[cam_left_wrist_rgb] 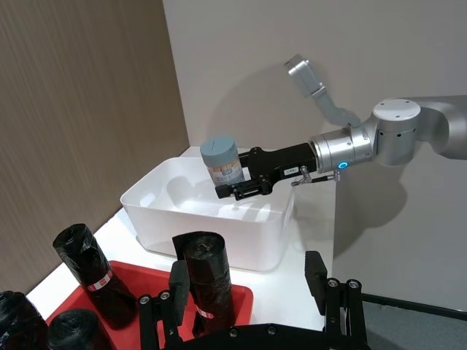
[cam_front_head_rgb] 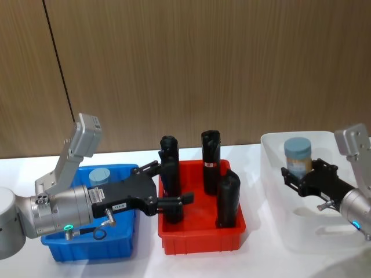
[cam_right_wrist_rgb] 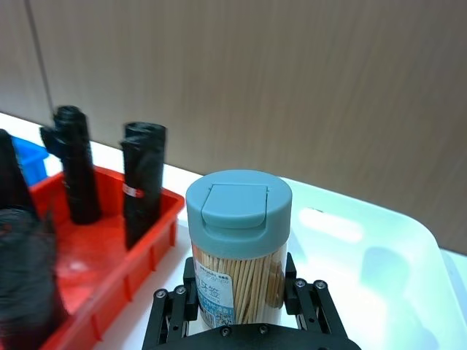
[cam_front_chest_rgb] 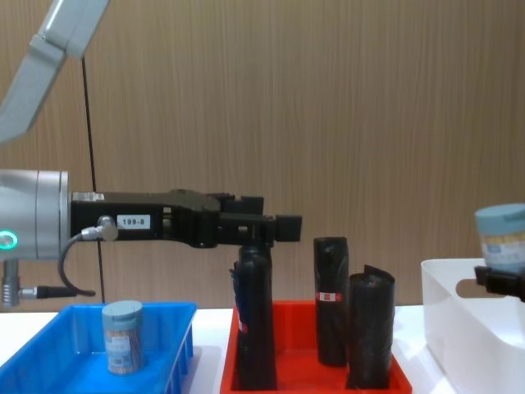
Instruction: Pick the cotton swabs from the blue box and place them into the white box.
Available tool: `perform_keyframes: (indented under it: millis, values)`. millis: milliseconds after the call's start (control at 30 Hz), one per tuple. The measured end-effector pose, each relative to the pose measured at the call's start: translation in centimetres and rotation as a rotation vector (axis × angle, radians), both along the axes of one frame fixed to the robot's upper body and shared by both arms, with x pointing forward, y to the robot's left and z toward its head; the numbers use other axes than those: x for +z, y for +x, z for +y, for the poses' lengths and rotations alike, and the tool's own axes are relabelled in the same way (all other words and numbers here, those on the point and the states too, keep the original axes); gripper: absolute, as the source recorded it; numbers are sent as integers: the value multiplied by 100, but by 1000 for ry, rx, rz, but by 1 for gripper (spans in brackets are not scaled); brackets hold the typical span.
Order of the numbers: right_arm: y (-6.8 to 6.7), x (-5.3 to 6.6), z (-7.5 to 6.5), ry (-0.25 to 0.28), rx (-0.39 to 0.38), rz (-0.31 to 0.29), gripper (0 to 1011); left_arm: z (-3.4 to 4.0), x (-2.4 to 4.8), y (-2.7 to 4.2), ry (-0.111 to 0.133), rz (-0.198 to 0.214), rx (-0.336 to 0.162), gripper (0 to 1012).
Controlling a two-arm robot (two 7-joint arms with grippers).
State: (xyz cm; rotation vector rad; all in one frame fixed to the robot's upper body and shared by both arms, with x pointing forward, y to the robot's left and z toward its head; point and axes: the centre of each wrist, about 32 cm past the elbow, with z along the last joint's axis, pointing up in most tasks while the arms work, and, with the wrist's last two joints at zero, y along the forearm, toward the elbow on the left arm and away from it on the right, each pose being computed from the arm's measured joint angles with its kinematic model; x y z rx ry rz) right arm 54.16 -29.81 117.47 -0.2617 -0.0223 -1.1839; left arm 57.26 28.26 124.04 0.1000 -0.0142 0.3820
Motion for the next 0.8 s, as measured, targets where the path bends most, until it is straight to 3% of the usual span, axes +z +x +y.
perform_keyframes:
  millis: [433,800]
  values:
    - [105,-65,-151,6,-87,51,623,0,0,0,0,0,0,1004]
    - [143,-68,-194,7,-106,66,907,0,0,0,0,0,0,1004]
